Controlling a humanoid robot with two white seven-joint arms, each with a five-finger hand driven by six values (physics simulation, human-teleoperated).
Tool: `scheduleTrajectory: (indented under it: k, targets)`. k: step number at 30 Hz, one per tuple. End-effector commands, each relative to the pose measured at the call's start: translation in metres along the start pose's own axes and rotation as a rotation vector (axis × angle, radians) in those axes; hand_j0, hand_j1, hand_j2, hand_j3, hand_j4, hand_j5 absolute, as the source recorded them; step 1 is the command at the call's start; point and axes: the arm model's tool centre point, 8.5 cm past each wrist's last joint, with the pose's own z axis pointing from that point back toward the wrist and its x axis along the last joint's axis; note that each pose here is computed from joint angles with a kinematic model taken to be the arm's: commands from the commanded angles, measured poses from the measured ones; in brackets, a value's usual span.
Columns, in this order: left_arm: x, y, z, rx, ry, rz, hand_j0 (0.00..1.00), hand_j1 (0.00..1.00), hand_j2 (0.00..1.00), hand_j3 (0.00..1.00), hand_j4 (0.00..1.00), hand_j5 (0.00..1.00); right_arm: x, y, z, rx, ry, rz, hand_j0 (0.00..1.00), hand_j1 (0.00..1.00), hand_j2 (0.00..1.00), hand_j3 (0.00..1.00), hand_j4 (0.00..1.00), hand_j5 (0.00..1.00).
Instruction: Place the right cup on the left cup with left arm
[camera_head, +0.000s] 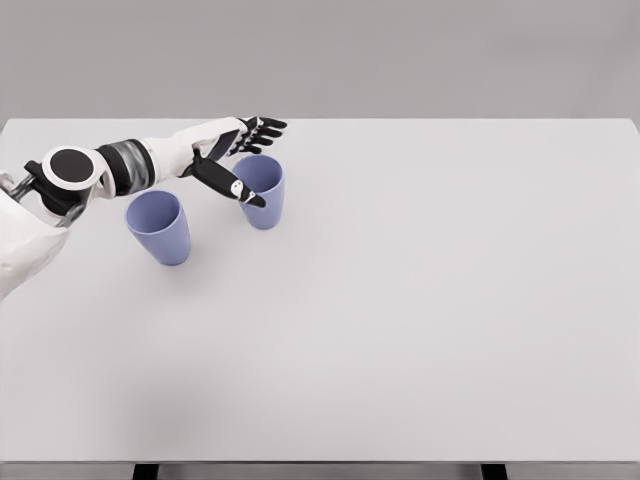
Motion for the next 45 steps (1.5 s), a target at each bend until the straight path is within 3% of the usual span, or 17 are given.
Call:
scheduleTrajectory:
  k: [1, 11, 23, 41, 45]
  targets:
    - [-0.001, 0.001, 0.001, 0.002, 0.0, 0.004, 1.0, 1.0, 1.0, 1.0, 1.0, 1.0, 0.0, 0.0, 0.0, 0.0, 0.0, 0.0, 1.0, 1.0, 1.0, 1.0, 1.0, 1.0]
    - [-0.015, 0.007, 0.0, 0.02, 0.036, 0.024, 1.0, 1.0, 1.0, 1.0, 1.0, 1.0, 0.0, 0.0, 0.0, 0.0, 0.0, 0.0, 1.0, 1.0, 1.0, 1.0, 1.0, 1.0]
    - [-0.027, 0.002, -0.009, 0.014, 0.065, 0.047, 1.0, 1.0, 1.0, 1.0, 1.0, 1.0, 0.0, 0.0, 0.0, 0.0, 0.0, 0.0, 1.0, 1.0, 1.0, 1.0, 1.0, 1.0]
    - [-0.029, -0.004, -0.016, 0.004, 0.071, 0.051, 1.0, 1.0, 1.0, 1.0, 1.0, 1.0, 0.0, 0.0, 0.0, 0.0, 0.0, 0.0, 1.0, 1.0, 1.0, 1.0, 1.0, 1.0]
    - [-0.03, -0.004, -0.016, 0.004, 0.073, 0.05, 0.91, 0.91, 0.91, 0.91, 0.91, 0.91, 0.0, 0.0, 0.0, 0.0, 0.0, 0.0, 1.0, 1.0, 1.0, 1.0, 1.0, 1.0]
